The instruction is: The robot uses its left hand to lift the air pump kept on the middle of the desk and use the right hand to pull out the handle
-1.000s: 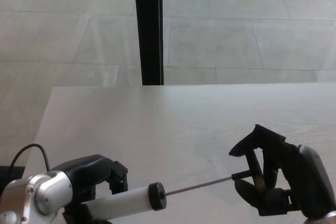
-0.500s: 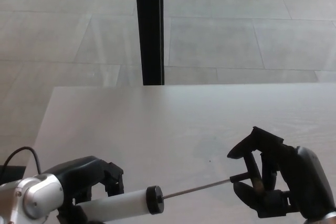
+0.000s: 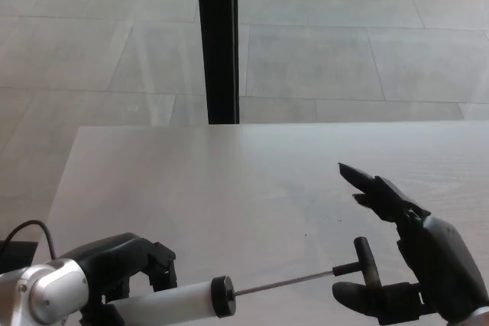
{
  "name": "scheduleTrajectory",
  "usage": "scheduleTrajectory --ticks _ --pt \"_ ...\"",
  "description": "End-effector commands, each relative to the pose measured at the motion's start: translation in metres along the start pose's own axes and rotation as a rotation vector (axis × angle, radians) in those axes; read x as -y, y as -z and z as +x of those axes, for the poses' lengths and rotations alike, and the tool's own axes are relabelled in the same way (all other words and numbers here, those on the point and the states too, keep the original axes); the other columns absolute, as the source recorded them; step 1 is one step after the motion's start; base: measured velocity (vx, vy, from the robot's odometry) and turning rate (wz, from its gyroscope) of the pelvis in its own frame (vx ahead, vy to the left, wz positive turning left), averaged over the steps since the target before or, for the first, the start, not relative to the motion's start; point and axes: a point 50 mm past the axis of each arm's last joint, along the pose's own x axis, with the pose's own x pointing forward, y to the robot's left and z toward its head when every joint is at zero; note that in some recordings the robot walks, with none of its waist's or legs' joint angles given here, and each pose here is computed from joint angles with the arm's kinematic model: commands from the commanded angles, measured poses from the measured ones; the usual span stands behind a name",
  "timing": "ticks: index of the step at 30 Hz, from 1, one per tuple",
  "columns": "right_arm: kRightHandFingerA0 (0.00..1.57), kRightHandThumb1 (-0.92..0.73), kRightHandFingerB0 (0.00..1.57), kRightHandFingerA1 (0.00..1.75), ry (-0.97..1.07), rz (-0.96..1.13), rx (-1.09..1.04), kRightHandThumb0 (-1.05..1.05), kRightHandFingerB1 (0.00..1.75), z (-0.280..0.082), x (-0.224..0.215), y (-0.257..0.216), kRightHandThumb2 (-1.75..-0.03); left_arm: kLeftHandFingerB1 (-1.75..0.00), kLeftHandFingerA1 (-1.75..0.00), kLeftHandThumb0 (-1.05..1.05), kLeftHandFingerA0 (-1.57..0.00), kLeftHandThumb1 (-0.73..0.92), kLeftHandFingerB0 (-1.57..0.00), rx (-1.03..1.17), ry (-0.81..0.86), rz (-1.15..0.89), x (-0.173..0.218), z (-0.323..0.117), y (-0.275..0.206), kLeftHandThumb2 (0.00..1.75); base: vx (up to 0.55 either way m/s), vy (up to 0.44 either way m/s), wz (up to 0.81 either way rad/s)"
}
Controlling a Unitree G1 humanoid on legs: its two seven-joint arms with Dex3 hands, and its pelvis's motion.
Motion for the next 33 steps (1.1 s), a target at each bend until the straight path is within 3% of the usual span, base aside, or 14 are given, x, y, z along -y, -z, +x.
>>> scheduleTrajectory --ticks 1,2,9,10,11,12,14,15,18,19,20,30,31,33 --pt "0.0 -0.52 0.0 0.0 -0.314 -0.175 -0.269 -0.89 0.0 -0.016 -0.002 0.022 -0.71 -1.64 -1.75 -0.22 -0.8 0.54 -0.72 -0.045 -0.07 -0.007 -0.014 0.006 -0.003 1.16 0.0 0.0 0.0" --pt "0.0 -0.56 0.0 0.0 -0.33 -0.174 -0.278 -0.91 0.0 -0.017 -0.001 0.023 -0.58 -1.64 -1.75 -0.22 -0.78 0.52 -0.69 -0.042 -0.078 -0.013 -0.015 0.007 -0.005 1.19 0.0 0.0 0.0" --pt "0.0 -0.49 0.0 0.0 -0.375 -0.112 -0.36 -0.89 0.0 -0.019 0.005 0.026 -0.7 -1.52 -1.75 -0.21 -0.77 0.48 -0.73 -0.023 -0.131 -0.009 -0.028 0.019 -0.019 1.21 0.0 0.0 0.0" --pt "0.0 -0.57 0.0 0.23 -0.362 -0.047 -0.375 -1.02 0.0 -0.019 0.01 0.028 -0.94 -1.38 -1.72 -0.22 -0.73 0.53 -0.71 -0.045 -0.138 0.02 -0.031 0.023 -0.018 1.15 0.0 0.0 0.0" --pt "0.0 -0.57 0.0 0.23 -0.337 0.01 -0.376 -1.01 0.0 -0.018 0.014 0.028 -0.94 -1.36 -1.7 -0.23 -0.76 0.55 -0.74 -0.072 -0.139 0.041 -0.032 0.027 -0.016 1.17 0.0 0.0 0.0" --pt "0.0 -0.59 0.0 0.23 -0.32 0.048 -0.374 -1.05 0.0 -0.018 0.017 0.029 -0.97 -1.09 -1.57 -0.21 -0.75 0.58 -0.77 -0.102 -0.145 0.046 -0.031 0.031 -0.013 1.07 0.0 0.0 0.0" --pt "0.0 -0.59 0.0 0.23 -0.317 0.059 -0.376 -1.05 0.0 -0.018 0.018 0.029 -0.97 -1.09 -1.57 -0.21 -0.75 0.58 -0.77 -0.113 -0.148 0.046 -0.031 0.033 -0.012 1.07 0.0 0.0 0.0" --pt "0.0 -0.56 0.0 0.0 -0.286 0.087 -0.36 -1.01 0.0 -0.015 0.019 0.027 -0.81 -0.76 -1.01 -0.24 -0.67 0.69 -0.72 -0.181 -0.14 0.059 -0.031 0.036 -0.005 0.94 0.0 0.0 0.0" --pt "0.0 -0.58 0.0 0.0 -0.253 0.116 -0.345 -1.01 0.0 -0.013 0.023 0.025 -0.83 -0.61 -0.75 -0.28 -0.54 0.77 -0.62 -0.263 -0.122 0.093 -0.031 0.04 0.0 0.86 0.0 0.0 0.0" --pt "0.0 -0.72 0.0 0.0 -0.181 0.202 -0.308 -0.97 0.0 -0.012 0.028 0.02 -0.67 -0.56 -0.62 -0.26 -0.54 0.8 -0.61 -0.312 -0.131 0.144 -0.026 0.045 0.008 0.77 0.0 0.0 0.0" --pt "0.0 -0.61 0.0 0.0 -0.102 0.277 -0.27 -0.99 0.0 -0.011 0.032 0.015 -0.85 -0.55 -0.65 -0.29 -0.51 0.83 -0.58 -0.343 -0.119 0.171 -0.021 0.048 0.014 0.7 0.0 0.0 0.0" --pt "0.0 -0.67 0.0 0.0 0.235 0.398 -0.173 -0.98 0.01 -0.014 0.082 -0.008 -0.89 -0.6 -0.95 -0.33 -0.63 0.75 -0.58 -0.384 -0.093 0.379 0.012 0.058 0.038 0.64 0.0 0.0 0.0" --pt "0.0 -0.81 0.0 0.0 0.262 0.387 -0.169 -0.97 0.0 -0.015 0.087 -0.009 -0.65 -0.59 -0.9 -0.31 -0.61 0.77 -0.57 -0.377 -0.079 0.4 0.015 0.06 0.038 0.66 0.0 0.0 0.0" --pt "0.0 -0.8 0.0 0.0 0.295 0.399 -0.163 -0.96 0.0 -0.015 0.095 -0.009 -0.63 -0.62 -0.94 -0.31 -0.69 0.77 -0.62 -0.335 -0.086 0.444 0.019 0.061 0.035 0.66 0.0 0.0 0.0"
